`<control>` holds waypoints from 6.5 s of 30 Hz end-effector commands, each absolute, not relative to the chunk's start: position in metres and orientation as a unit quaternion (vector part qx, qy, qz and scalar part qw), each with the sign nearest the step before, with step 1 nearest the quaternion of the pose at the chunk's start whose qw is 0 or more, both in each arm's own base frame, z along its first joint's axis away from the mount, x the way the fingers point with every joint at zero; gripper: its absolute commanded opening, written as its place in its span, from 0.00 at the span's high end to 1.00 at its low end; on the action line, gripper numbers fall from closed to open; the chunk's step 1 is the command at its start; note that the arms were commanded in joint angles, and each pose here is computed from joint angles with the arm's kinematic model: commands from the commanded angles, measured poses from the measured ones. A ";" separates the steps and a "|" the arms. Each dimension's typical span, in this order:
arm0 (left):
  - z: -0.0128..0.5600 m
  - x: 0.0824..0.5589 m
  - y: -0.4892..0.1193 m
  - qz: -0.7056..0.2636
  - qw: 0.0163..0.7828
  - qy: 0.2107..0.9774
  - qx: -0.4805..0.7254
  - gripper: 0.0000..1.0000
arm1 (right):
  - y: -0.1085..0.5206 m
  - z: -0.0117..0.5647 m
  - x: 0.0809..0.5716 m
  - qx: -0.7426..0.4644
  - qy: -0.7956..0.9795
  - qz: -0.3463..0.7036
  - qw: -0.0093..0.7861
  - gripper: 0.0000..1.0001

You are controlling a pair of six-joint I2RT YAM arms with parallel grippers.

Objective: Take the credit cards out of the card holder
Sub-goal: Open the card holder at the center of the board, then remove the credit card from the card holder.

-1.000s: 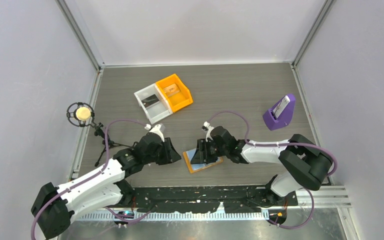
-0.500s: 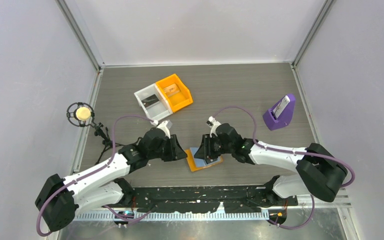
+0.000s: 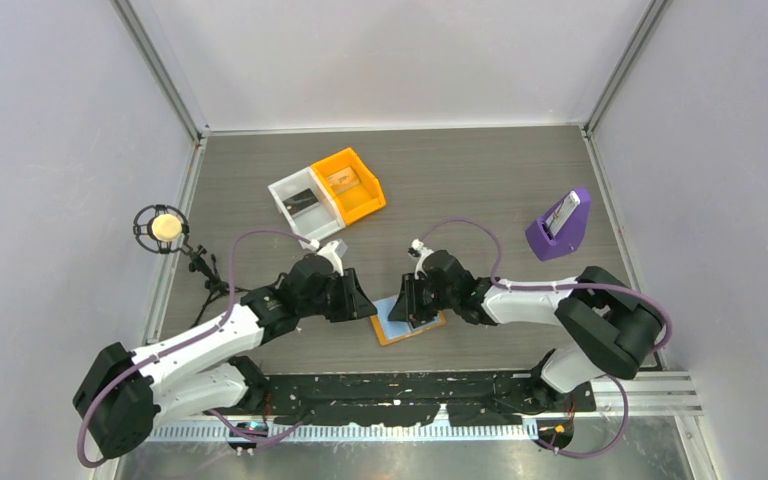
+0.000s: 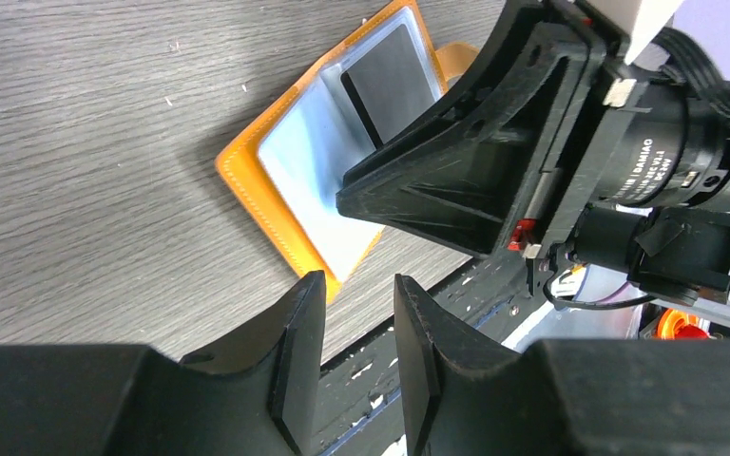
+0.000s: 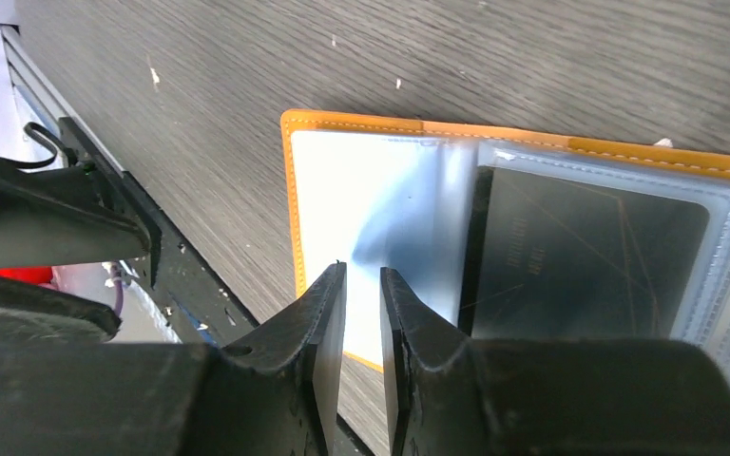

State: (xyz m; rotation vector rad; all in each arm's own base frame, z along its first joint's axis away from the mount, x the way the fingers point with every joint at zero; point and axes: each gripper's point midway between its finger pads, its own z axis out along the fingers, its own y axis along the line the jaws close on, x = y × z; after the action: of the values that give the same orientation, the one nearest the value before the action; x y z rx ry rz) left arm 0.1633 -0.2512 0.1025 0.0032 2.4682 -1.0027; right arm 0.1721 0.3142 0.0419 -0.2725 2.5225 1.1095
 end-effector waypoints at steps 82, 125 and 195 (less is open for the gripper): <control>0.043 0.188 -0.316 -0.406 0.200 0.891 0.019 0.67 | 0.244 0.043 0.198 -0.067 0.900 0.378 0.206 0.66; 0.044 0.190 -0.313 -0.480 0.198 0.854 -0.002 0.71 | 0.243 0.014 0.180 -0.046 0.910 0.377 0.166 0.95; 0.029 0.175 -0.284 -0.460 0.129 0.878 -0.041 1.00 | 0.257 0.000 0.198 -0.073 0.933 0.314 0.157 0.77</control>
State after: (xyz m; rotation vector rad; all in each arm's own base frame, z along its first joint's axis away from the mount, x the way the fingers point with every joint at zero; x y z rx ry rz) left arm 0.1779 -0.2887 0.0323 -0.1676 2.5207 -1.3938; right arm 0.1985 0.2790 0.0319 -0.2397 2.5826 1.0856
